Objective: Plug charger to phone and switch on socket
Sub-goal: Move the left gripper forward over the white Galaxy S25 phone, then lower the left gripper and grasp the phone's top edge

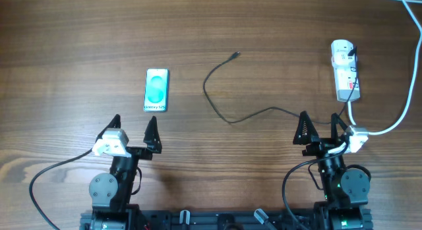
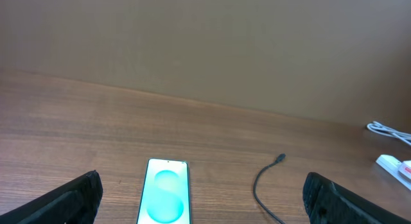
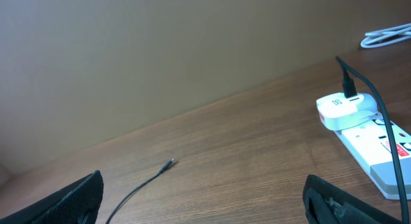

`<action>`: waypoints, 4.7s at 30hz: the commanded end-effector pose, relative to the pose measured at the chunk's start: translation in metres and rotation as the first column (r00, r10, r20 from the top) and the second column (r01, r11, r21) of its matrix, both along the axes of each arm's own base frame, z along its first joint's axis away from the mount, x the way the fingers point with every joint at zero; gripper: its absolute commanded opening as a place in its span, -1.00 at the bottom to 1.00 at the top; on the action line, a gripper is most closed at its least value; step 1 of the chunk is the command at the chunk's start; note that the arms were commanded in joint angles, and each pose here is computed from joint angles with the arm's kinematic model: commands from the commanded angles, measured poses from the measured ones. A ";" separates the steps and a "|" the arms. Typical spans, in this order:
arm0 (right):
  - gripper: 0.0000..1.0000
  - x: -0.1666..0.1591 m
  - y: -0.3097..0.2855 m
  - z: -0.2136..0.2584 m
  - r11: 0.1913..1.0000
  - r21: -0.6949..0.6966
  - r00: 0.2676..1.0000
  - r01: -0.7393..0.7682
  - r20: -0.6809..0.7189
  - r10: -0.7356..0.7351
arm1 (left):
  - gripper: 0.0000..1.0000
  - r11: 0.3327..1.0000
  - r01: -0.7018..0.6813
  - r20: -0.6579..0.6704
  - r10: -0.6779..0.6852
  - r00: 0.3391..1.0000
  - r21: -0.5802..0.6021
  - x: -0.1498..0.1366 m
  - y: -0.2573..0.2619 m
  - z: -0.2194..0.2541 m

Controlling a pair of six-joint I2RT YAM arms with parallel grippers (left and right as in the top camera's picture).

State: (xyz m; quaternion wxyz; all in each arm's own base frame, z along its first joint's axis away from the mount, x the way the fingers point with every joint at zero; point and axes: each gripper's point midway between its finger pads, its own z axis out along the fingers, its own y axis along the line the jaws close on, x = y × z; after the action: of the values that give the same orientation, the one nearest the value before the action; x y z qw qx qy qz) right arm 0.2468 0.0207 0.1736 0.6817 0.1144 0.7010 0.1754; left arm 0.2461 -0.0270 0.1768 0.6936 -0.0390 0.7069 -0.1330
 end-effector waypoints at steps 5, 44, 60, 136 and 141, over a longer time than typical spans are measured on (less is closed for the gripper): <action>0.99 0.000 -0.001 0.000 1.000 -0.019 1.000 0.010 0.003 -0.010 | 1.00 1.000 -0.011 0.015 0.011 1.000 0.012 0.000 0.002 0.015; 0.99 0.000 -0.001 -0.001 1.000 -0.019 1.000 0.010 0.002 -0.010 | 1.00 0.978 0.188 -0.631 -0.205 0.748 -0.096 0.103 -0.043 0.082; 0.99 0.000 -0.001 -0.001 1.000 -0.019 1.000 0.010 0.001 -0.010 | 1.00 0.966 0.246 -0.808 -0.210 0.550 -0.083 0.124 -0.046 0.043; 0.99 0.000 -0.001 -0.001 1.000 -0.019 1.000 0.010 0.002 -0.010 | 0.59 0.969 0.189 -0.976 0.125 0.180 0.160 0.154 -0.016 -0.190; 0.99 0.000 -0.001 -0.001 1.000 -0.019 1.000 0.010 0.001 -0.010 | 0.51 0.963 0.236 -0.980 0.088 0.178 0.130 0.152 -0.022 -0.190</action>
State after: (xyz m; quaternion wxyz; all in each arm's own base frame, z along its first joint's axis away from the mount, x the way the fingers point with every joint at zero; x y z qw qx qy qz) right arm 0.2469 0.0207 0.1733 0.6812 0.1143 0.7015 0.1751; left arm 0.4120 -0.0416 -0.0012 0.0961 -0.0174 0.9952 0.0006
